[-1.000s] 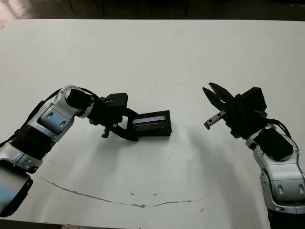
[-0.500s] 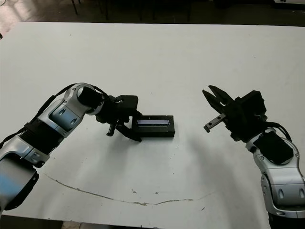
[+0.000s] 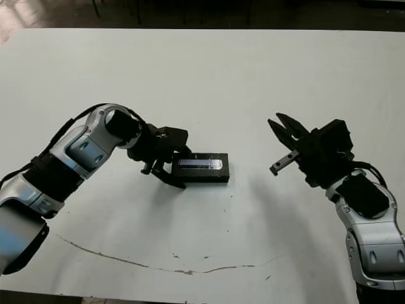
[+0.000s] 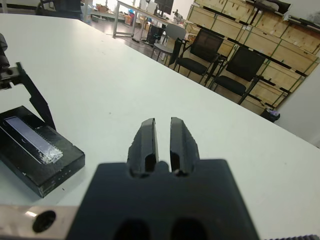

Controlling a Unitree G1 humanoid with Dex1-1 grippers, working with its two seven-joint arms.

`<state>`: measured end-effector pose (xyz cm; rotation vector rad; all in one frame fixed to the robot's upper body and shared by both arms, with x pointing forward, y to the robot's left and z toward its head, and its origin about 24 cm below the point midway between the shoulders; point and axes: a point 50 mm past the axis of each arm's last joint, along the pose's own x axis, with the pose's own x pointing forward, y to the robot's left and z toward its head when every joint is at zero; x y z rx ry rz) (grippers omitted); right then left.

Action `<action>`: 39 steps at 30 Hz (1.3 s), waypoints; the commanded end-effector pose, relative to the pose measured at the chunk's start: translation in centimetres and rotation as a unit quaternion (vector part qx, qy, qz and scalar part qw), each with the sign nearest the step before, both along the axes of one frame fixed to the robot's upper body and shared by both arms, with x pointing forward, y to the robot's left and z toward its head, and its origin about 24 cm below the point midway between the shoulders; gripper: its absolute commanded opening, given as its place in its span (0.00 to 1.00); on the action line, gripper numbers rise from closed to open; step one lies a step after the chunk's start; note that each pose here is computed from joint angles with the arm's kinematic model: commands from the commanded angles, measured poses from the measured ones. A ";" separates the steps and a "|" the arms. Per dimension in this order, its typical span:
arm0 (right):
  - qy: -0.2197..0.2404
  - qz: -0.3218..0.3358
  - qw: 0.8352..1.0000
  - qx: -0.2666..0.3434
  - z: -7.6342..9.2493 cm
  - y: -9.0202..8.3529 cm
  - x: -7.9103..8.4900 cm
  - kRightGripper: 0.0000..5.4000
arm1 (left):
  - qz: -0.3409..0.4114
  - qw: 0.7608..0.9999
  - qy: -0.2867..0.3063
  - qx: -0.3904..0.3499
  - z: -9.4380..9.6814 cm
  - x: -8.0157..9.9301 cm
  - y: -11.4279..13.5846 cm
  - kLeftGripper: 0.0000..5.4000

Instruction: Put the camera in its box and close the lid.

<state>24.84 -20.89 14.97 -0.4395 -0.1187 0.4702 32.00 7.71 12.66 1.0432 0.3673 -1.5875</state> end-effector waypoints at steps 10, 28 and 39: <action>0.020 0.001 1.000 0.008 -0.6 0.2 -0.2 0.00 | 0.040 0.997 0.028 0.055 -2.4 -1.1 6.7 1.00; 0.014 0.007 1.000 0.010 -0.5 0.9 0.2 0.00 | 0.439 0.816 -0.242 -0.290 2.6 -0.2 11.6 0.88; 0.005 -0.002 1.000 -0.005 -0.3 1.2 0.4 0.00 | 0.441 0.765 -0.116 -0.455 2.9 -5.1 3.2 0.39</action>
